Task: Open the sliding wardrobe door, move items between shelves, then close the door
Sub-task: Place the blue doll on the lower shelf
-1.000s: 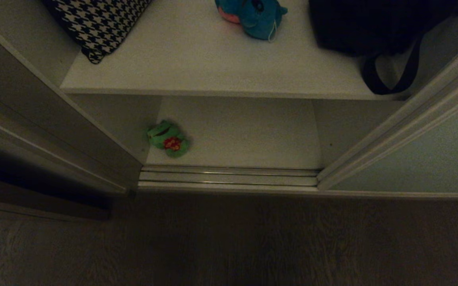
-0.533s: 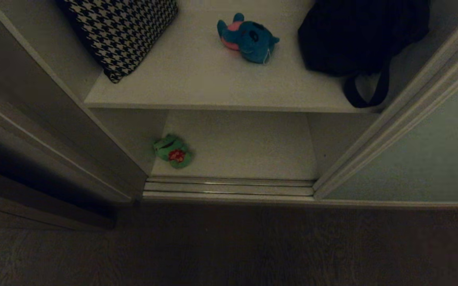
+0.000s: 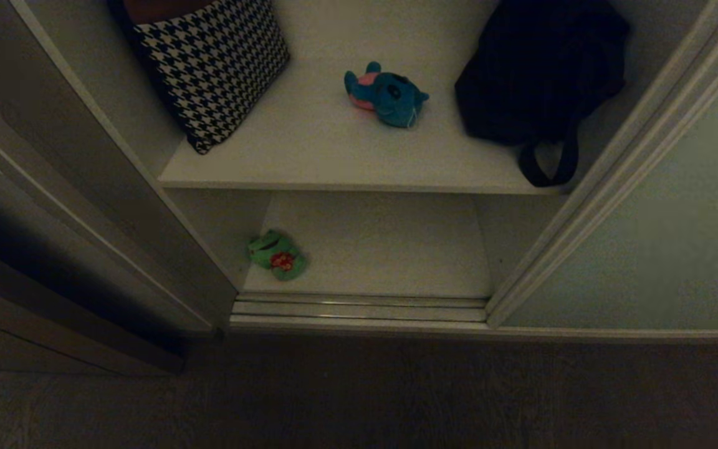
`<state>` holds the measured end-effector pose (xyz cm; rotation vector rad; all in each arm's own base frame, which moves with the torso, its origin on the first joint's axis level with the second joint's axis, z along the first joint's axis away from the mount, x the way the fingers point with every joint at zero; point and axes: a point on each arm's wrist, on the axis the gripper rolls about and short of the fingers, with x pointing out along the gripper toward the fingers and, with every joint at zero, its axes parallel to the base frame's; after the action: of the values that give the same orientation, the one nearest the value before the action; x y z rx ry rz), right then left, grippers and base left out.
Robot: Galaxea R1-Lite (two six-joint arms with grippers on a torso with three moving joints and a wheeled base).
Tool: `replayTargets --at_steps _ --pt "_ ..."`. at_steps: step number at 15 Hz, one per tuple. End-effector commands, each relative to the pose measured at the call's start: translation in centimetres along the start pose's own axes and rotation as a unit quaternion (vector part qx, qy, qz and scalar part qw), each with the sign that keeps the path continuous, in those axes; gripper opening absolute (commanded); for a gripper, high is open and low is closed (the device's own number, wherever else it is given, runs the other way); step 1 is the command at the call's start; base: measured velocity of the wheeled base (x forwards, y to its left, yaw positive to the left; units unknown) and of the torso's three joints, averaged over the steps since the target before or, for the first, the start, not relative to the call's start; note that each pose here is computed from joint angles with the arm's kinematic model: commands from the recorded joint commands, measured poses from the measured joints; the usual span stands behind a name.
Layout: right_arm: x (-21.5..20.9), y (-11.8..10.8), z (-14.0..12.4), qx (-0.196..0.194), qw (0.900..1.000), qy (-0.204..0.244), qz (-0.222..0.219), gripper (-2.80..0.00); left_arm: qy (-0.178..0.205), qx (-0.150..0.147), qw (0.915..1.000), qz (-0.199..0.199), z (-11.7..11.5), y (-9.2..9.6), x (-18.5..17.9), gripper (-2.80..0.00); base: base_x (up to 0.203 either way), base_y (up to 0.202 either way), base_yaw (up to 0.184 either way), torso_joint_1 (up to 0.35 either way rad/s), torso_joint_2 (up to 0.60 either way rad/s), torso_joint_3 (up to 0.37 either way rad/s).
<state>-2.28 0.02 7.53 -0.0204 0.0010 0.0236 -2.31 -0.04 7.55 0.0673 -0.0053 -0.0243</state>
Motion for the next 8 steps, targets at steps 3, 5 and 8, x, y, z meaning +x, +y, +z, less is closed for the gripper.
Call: replayTargets --at_steps 3,5,8 --pt "-0.01 0.0 0.0 0.0 1.0 -0.001 0.0 -2.8 0.002 -0.001 1.0 0.003 0.03 0.02 0.02 -2.8 0.0 0.0 0.0 0.003 0.0 0.086" --pt "-0.01 0.0 0.0 0.0 1.0 -0.001 0.0 -2.8 0.002 -0.002 1.0 0.003 0.05 0.02 0.02 -2.8 0.0 0.0 0.0 0.001 0.0 0.015" --pt "-0.01 0.0 0.0 0.0 1.0 -0.001 0.0 -2.8 0.0 -0.009 1.0 0.004 0.07 0.02 0.02 -2.8 0.024 0.0 -0.003 0.0 0.0 0.001"
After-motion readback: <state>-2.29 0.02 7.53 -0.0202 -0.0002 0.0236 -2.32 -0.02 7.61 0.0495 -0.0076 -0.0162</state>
